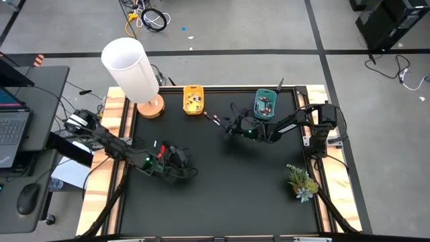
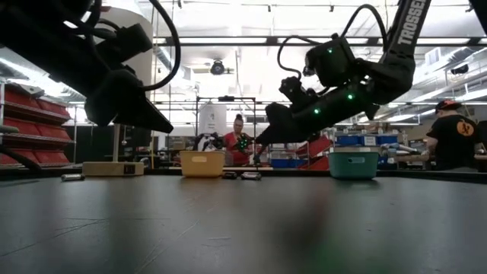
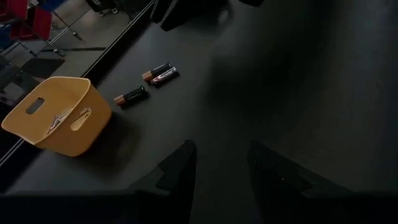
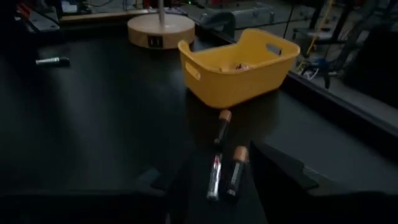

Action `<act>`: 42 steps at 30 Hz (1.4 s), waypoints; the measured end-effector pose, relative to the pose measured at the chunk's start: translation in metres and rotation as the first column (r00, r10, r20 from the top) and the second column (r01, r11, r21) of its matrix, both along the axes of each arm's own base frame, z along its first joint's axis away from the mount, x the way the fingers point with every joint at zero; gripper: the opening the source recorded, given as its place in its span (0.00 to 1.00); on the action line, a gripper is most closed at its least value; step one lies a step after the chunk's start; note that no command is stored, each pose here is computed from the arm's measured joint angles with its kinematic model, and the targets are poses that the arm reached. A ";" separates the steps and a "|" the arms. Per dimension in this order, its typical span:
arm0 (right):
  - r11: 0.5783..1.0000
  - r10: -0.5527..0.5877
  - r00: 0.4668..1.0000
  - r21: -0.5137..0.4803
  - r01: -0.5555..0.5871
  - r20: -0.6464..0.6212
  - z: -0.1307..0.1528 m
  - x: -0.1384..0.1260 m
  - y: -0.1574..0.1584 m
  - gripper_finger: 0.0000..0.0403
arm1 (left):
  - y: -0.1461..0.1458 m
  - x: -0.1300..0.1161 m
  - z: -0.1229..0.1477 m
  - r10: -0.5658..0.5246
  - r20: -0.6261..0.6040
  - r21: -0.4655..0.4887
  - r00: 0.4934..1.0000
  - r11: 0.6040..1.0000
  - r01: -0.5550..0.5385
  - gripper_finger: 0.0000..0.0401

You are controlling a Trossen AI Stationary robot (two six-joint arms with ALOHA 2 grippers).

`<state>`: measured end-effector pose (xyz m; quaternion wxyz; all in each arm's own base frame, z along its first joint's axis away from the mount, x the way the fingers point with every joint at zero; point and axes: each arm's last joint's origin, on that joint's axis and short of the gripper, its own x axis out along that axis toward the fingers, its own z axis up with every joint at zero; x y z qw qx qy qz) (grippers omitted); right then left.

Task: Sort batteries
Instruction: Put the black battery into the blue bin

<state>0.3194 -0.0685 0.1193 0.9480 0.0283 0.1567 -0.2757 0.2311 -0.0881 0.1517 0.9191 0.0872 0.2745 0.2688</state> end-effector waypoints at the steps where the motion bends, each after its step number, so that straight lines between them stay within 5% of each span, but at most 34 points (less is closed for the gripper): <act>1: 1.000 0.008 1.000 -0.010 -0.008 0.000 0.001 0.001 0.001 0.42 | 0.001 0.000 0.000 0.003 0.000 0.000 1.000 1.000 -0.003 0.37; 10: 0.996 0.064 0.997 0.054 -0.066 0.034 0.001 0.006 0.027 0.54 | 0.005 0.002 0.000 0.021 0.000 0.000 1.000 1.000 -0.021 0.37; 21: 0.983 0.172 0.982 0.057 -0.176 0.073 0.004 0.009 0.055 0.53 | 0.005 0.002 0.000 0.020 -0.002 0.002 1.000 1.000 -0.020 0.37; 29: 1.000 0.014 0.998 0.018 -0.013 -0.065 -0.014 0.030 0.030 0.51 | 0.005 0.002 0.000 0.020 0.003 0.000 1.000 1.000 -0.020 0.37; 42: 0.981 -0.156 0.987 -0.113 0.158 0.030 -0.068 0.047 0.020 0.49 | 0.005 0.001 -0.001 0.008 -0.014 -0.014 1.000 1.000 -0.008 0.37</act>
